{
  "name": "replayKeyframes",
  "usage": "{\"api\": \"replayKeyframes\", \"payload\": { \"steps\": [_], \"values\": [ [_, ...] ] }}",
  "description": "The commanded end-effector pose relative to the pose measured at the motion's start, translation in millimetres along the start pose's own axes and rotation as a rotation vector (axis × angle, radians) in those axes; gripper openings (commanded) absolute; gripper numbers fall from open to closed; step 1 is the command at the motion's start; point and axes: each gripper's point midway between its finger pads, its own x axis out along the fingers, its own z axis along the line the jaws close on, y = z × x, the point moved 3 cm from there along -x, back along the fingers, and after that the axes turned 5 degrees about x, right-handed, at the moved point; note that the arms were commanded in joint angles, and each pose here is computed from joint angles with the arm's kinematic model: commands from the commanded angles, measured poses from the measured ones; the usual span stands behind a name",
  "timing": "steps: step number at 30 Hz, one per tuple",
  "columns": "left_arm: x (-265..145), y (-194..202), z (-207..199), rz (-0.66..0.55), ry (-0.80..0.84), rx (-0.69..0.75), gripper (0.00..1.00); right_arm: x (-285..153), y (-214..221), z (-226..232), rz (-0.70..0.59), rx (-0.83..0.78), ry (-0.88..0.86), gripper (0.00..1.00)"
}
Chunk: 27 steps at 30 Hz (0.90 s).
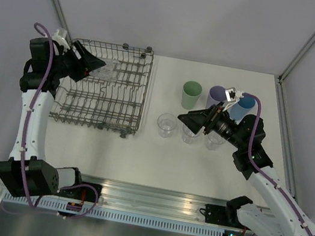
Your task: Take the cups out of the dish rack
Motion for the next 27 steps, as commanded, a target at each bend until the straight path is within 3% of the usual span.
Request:
{"api": "replayKeyframes", "payload": {
  "steps": [1, 9, 14, 22, 27],
  "values": [
    [-7, 21, -52, 0.103, 0.289, 0.008, 0.02, 4, -12, 21, -0.035, -0.002, -0.119, 0.98],
    [-5, 87, -131, 0.322, 0.596, -0.022, 0.02, 22, -13, 14, -0.020, 0.057, -0.154, 0.96],
    [-12, 103, -153, 0.358, 0.717, -0.087, 0.02, 26, -12, 11, -0.008, 0.085, -0.156, 0.94],
    [-17, 122, -171, 0.399, 0.787, -0.136, 0.02, 18, -15, 46, -0.015, 0.135, -0.394, 0.83],
    [-17, 134, -182, 0.432, 0.832, -0.153, 0.02, 21, -16, 52, 0.009, 0.149, -0.447, 0.69]
  ]
}}
